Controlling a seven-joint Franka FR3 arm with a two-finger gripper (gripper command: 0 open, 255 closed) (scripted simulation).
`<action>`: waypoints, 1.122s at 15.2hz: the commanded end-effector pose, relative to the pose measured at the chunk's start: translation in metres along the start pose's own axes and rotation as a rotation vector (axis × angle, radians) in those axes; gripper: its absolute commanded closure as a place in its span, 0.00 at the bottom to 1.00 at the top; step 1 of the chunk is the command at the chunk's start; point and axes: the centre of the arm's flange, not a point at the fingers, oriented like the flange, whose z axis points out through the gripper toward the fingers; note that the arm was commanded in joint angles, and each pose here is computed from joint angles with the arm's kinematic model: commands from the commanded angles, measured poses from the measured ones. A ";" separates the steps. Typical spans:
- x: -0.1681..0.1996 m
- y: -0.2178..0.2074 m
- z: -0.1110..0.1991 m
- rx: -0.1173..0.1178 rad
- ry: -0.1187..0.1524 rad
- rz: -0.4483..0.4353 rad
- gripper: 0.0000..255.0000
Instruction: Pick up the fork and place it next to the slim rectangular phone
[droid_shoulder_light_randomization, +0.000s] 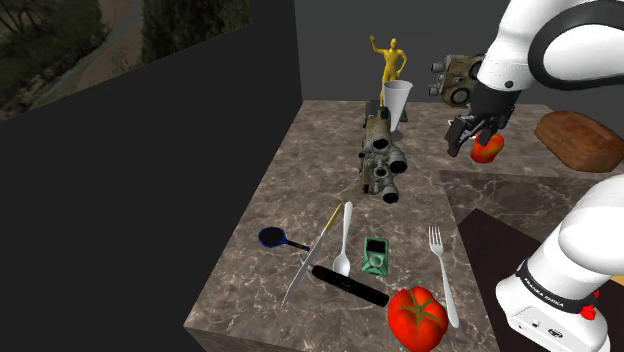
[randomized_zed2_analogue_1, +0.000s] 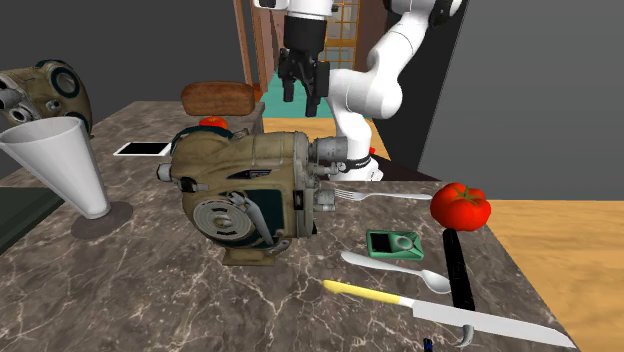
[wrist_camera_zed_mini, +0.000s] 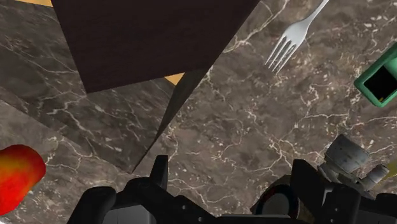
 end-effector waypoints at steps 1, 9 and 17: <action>-0.015 -0.013 0.017 -0.002 -0.010 0.076 0.00; -0.069 -0.064 0.088 -0.009 -0.048 0.352 0.00; -0.104 -0.117 0.151 -0.015 -0.079 0.583 0.00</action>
